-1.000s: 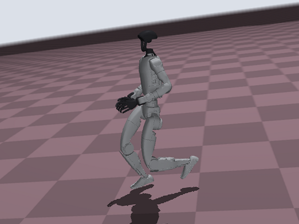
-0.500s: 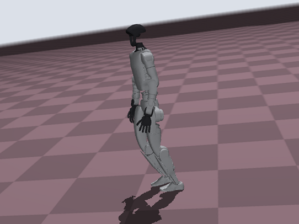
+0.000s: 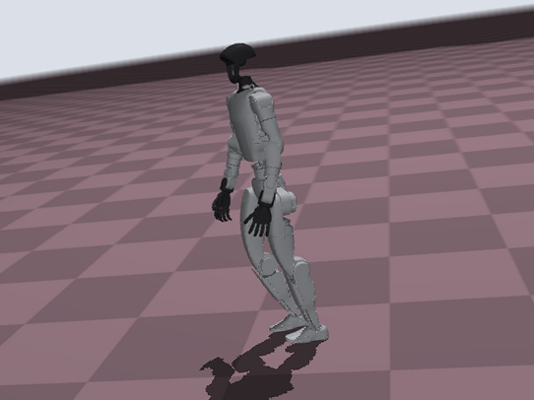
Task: Run
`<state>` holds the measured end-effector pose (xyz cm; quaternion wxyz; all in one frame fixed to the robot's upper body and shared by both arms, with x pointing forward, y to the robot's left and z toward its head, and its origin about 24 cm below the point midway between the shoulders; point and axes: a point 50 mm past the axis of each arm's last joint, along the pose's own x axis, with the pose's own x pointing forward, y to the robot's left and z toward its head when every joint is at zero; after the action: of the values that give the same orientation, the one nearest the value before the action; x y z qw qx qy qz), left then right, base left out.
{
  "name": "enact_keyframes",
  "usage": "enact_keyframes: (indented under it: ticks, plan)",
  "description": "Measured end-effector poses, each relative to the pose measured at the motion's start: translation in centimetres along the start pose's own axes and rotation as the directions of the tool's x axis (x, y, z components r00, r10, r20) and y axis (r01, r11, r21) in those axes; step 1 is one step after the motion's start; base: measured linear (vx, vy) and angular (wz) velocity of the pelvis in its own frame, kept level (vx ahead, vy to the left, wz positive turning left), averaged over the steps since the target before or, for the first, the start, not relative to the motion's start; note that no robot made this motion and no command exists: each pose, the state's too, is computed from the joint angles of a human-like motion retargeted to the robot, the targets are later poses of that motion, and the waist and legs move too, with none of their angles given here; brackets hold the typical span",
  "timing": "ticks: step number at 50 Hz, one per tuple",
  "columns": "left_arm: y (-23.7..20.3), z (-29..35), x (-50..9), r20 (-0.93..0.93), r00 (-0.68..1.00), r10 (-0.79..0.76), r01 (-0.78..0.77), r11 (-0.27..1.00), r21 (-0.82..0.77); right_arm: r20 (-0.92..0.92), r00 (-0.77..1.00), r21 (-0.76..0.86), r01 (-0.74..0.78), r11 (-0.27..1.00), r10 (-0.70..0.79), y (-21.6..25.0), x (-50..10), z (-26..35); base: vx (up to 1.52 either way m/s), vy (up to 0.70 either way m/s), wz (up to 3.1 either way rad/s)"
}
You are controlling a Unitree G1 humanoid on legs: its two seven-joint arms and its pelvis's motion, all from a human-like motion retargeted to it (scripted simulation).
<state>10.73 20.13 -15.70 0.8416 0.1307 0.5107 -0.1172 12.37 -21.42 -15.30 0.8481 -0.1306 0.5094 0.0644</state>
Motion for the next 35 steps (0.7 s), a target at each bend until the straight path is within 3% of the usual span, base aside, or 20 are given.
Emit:
enact_keyframes:
  ticks: [25, 30, 35]
  plan:
    - [0.3, 1.4, 0.4, 0.028, 0.999, 0.03, -0.028, 0.999, -0.047, 0.039, 0.998, -0.137, -0.034, 0.99, 0.039, 0.3, 0.2, 1.5, 0.02, 0.01, 0.01]
    - [-0.1, 1.0, 0.3, 0.03, 0.999, 0.027, -0.024, 0.996, -0.081, 0.084, 0.995, -0.114, -0.048, 0.992, 0.058, 1.3, 0.3, 2.3, 0.15, 0.1, -0.03]
    - [0.6, 4.2, 0.2, 0.181, 0.981, 0.075, -0.051, 0.99, -0.133, 0.11, 0.993, -0.005, -0.033, 0.999, 0.033, 1.4, -0.2, 1.5, 0.25, 0.14, 0.06]
